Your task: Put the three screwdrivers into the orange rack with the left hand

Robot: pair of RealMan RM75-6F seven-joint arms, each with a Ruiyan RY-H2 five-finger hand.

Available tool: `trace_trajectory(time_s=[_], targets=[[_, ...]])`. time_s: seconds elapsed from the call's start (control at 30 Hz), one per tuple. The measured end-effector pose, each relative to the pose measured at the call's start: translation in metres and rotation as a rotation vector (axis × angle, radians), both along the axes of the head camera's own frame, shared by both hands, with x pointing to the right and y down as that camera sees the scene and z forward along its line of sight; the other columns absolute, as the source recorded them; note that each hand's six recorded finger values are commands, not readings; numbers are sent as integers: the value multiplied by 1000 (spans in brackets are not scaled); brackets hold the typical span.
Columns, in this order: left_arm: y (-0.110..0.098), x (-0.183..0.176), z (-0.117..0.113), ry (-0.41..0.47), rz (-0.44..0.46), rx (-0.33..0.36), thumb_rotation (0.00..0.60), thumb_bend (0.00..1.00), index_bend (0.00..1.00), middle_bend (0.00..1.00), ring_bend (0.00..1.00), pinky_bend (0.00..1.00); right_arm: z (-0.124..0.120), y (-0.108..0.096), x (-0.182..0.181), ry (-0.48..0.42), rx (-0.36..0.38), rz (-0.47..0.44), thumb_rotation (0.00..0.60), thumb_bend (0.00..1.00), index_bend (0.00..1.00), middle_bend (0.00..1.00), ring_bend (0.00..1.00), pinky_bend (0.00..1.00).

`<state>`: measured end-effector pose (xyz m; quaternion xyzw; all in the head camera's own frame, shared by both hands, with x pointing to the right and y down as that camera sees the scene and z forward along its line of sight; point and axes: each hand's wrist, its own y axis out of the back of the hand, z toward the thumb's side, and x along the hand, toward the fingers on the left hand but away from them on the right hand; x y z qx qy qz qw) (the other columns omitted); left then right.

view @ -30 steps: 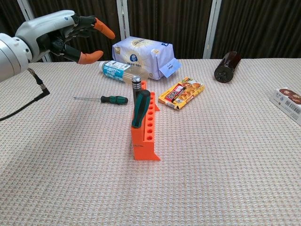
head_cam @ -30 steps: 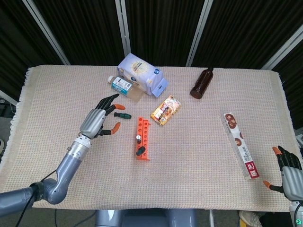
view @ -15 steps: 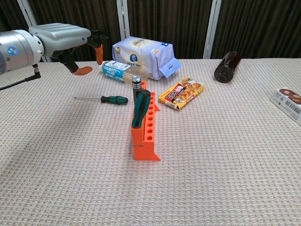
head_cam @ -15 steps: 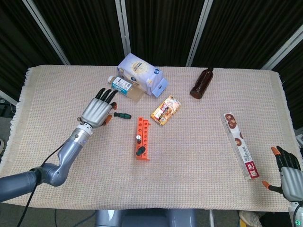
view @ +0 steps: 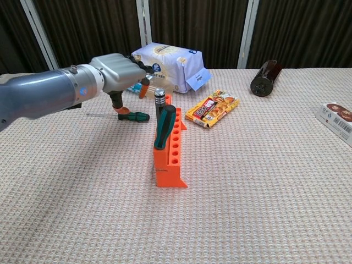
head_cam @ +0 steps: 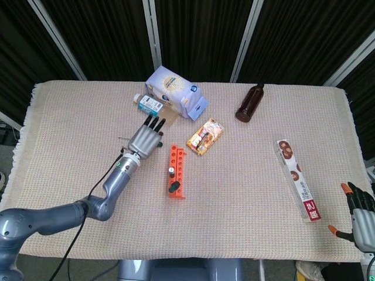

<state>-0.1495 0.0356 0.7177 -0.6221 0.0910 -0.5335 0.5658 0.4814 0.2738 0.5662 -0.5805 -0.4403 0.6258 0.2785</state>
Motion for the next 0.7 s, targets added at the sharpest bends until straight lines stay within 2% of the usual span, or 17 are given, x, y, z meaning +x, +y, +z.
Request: trace_trajectory(time_s=[0.17,0.5,0.7], targets=[[3,11,16,-14,-7,-7,600,258,351,0,0,0,-2,1,2,4,3,8,600,0,42,0,0,32],[-4,6,39,61,-160,-96,600,262,365,0,0,0,-5,1,3,4,7,17,600,0,45,0,0,33],[-4,6,49,66,-196,-119,600,322,394,0,0,0,-6,2,4,10,11,23,600,0,48,0,0,33]])
